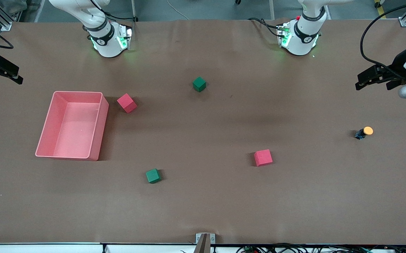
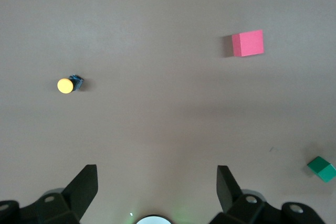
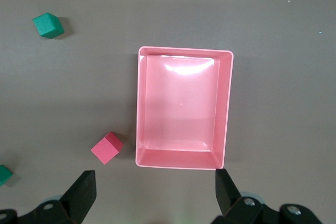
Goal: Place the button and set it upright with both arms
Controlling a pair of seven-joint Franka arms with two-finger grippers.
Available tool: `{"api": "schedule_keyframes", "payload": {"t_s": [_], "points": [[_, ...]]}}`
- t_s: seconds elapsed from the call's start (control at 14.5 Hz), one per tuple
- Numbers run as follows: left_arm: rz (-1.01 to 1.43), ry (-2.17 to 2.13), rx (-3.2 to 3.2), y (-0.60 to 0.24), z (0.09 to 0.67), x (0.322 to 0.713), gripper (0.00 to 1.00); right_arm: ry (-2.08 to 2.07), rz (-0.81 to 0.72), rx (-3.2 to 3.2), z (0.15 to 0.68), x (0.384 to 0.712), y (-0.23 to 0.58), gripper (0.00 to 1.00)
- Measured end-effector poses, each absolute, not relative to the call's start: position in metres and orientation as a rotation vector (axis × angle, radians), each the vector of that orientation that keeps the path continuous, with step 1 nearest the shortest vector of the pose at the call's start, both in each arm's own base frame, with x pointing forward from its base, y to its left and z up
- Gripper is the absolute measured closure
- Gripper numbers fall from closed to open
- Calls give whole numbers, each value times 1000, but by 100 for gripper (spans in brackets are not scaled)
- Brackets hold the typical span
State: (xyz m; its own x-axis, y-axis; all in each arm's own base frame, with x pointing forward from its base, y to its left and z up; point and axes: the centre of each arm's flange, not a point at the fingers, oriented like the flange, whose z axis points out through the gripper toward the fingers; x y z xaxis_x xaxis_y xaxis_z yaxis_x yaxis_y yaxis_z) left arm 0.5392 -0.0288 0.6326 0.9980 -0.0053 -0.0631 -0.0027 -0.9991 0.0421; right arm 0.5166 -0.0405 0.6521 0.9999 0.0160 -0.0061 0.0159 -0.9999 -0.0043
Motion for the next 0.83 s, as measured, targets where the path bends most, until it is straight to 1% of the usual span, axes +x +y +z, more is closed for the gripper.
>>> {"api": "schedule_keyframes", "payload": {"t_s": [0.48, 0.83], "points": [[-53, -14, 3099, -25, 651, 517, 0, -27, 12, -3112, 652, 516, -38, 0], [21, -61, 3148, -34, 674, 489, 0, -27, 14, -3111, 651, 516, -38, 0]]}}
